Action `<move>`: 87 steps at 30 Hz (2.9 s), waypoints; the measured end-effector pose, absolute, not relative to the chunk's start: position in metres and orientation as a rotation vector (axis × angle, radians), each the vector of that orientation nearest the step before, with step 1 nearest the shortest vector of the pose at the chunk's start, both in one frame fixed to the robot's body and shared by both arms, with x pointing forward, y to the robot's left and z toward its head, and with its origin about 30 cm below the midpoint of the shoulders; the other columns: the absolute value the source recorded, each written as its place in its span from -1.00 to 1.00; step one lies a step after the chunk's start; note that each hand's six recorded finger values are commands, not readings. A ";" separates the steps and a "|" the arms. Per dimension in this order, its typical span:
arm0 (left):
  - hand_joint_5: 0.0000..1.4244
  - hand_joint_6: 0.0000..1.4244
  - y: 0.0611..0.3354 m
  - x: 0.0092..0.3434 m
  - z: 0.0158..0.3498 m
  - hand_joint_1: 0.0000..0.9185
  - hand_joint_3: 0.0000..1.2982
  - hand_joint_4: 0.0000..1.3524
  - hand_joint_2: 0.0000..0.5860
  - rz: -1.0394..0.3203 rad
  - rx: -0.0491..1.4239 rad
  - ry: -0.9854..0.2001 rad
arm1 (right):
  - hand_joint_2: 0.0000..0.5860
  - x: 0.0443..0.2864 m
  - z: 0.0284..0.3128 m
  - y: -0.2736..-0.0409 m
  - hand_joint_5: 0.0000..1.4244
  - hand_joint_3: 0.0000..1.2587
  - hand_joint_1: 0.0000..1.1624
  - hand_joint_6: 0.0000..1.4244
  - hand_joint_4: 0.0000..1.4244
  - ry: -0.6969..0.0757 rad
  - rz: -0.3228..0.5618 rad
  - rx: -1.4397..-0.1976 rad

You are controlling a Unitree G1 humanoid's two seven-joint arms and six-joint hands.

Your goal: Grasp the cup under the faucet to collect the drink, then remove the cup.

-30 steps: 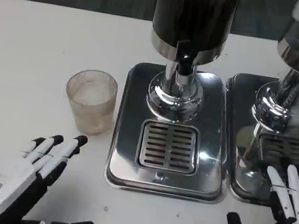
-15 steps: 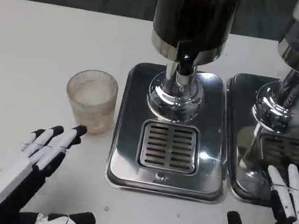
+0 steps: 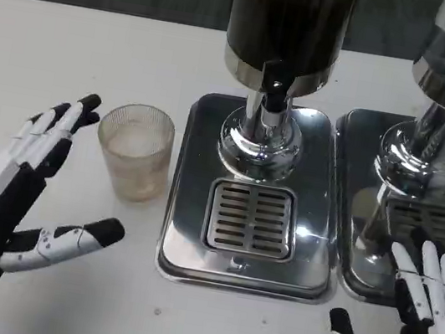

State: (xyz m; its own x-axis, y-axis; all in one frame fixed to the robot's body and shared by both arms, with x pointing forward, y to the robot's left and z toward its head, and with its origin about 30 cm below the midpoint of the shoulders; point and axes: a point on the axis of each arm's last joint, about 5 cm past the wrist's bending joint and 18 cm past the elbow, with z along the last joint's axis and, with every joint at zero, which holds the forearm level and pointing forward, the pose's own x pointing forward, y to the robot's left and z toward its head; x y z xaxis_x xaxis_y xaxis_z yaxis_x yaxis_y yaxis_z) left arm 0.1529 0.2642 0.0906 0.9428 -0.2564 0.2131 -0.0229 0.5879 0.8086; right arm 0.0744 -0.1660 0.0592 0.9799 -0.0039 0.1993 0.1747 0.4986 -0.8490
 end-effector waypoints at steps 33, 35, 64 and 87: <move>-0.66 -0.64 0.271 0.234 0.066 -0.33 -1.00 -0.92 -0.91 -0.099 0.795 -0.075 | 0.28 0.088 0.056 -0.144 -0.90 -0.61 -0.29 -0.73 -0.85 -0.237 -0.092 -0.969; -0.64 -0.64 0.270 0.237 0.067 -0.32 -1.00 -0.91 -0.90 -0.114 0.805 -0.057 | 0.27 0.090 0.056 -0.141 -0.88 -0.59 -0.28 -0.73 -0.85 -0.249 -0.083 -0.959; -0.53 -0.57 0.251 0.269 0.079 -0.32 -0.85 -0.79 -0.85 -0.238 0.851 0.059 | 0.30 0.088 0.053 -0.134 -0.85 -0.53 -0.26 -0.66 -0.83 -0.260 -0.060 -0.911; -0.31 -0.37 0.235 0.277 0.079 -0.08 -0.62 -0.53 -0.59 -0.225 0.882 0.036 | 0.27 0.087 0.053 -0.133 -0.81 -0.53 -0.22 -0.62 -0.80 -0.238 -0.088 -0.846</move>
State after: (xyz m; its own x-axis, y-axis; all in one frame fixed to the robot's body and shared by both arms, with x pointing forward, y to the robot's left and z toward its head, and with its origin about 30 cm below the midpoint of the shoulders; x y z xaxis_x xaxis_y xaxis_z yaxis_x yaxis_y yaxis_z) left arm 0.2771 0.2346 0.0789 0.9758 -0.1799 -0.1240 0.2099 0.6135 0.7613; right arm 0.0870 -0.1329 0.0534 0.9697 0.0173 0.2435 0.1715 0.6615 -0.7301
